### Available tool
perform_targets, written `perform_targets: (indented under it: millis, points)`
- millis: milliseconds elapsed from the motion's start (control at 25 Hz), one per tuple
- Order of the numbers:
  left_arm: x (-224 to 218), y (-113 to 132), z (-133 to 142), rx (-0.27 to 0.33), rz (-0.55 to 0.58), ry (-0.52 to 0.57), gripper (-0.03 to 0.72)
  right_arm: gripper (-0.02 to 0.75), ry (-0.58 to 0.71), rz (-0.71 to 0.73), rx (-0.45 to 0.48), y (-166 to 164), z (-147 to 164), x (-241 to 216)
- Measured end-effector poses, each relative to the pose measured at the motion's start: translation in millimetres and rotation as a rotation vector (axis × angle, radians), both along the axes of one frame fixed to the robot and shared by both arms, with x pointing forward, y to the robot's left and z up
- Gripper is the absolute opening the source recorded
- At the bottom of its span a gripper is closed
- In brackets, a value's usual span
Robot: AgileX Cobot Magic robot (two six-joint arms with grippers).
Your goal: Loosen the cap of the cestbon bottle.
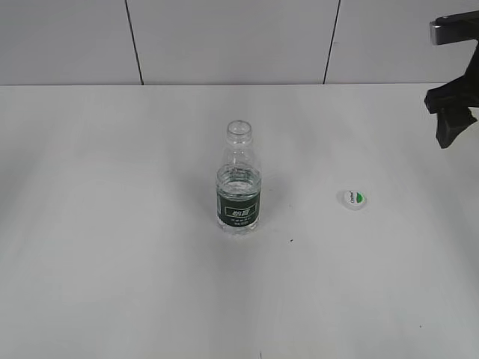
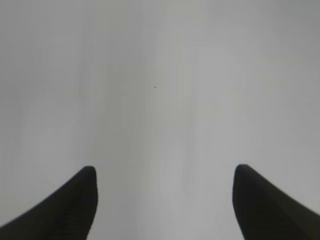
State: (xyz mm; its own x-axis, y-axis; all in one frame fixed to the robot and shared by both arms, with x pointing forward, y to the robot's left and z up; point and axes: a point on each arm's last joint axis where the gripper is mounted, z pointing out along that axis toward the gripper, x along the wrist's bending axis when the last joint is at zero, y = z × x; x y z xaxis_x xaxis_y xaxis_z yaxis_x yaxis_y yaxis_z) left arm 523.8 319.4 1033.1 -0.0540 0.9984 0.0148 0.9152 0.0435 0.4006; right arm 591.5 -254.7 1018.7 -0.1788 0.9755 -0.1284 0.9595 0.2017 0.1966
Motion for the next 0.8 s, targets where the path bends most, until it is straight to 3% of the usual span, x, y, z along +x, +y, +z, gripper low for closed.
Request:
perform_targets:
  millis: [280,520,800]
  points:
    - [-8.8,-1.3,11.3,-0.006,-0.012,-0.014,0.505,0.59,-0.027,-0.012,-0.005,-1.8,12.3,-5.3]
    - [-35.9,-2.9,52.3,0.004,-0.013,-0.158,0.474,0.59,-0.119,-0.012,-0.002,-5.4,46.8,-21.1]
    - [-93.2,-7.6,94.2,0.055,-0.072,-0.317,0.454,0.59,-0.212,-0.017,-0.009,-12.1,89.6,-51.5]
